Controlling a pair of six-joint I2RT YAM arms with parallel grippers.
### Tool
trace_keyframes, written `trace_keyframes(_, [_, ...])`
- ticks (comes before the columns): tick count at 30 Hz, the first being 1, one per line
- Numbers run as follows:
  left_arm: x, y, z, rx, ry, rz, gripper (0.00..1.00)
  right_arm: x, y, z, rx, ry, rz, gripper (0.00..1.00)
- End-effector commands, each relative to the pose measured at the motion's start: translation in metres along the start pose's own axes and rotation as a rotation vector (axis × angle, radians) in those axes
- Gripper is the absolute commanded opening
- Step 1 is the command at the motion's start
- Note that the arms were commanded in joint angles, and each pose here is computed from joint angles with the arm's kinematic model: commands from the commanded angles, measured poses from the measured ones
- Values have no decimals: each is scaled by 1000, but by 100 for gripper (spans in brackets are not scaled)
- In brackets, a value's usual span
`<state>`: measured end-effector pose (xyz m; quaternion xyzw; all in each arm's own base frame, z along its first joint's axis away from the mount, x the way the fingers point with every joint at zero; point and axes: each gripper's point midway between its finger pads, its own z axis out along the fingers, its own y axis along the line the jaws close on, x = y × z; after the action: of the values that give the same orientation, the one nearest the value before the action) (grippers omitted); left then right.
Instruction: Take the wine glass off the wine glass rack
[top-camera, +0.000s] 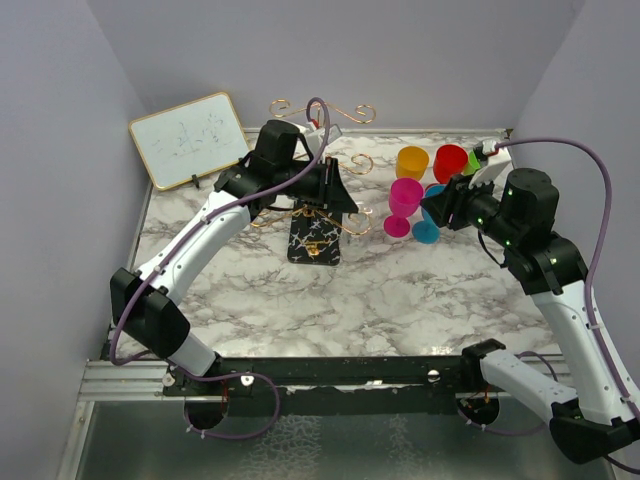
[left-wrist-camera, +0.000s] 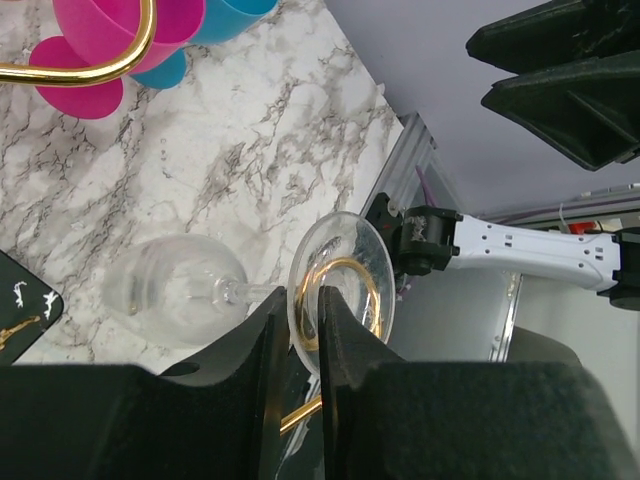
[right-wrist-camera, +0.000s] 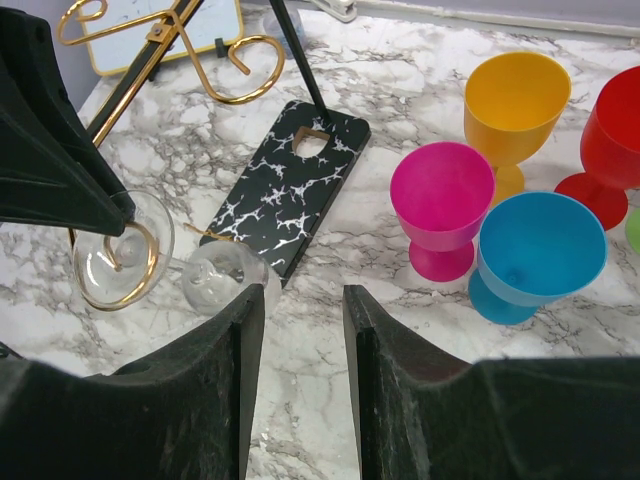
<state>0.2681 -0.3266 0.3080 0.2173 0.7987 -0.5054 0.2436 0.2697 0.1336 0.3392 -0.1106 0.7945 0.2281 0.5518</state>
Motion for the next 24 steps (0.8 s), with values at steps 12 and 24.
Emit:
trace_keyframes(12, [-11, -34, -6, 117, -28, 7, 6, -13, 1, -3, -3, -59, -14, 37])
trace_keyframes(24, [-9, -62, -15, 258, -31, -33, 4, -20, 2, -10, 4, -91, -11, 37])
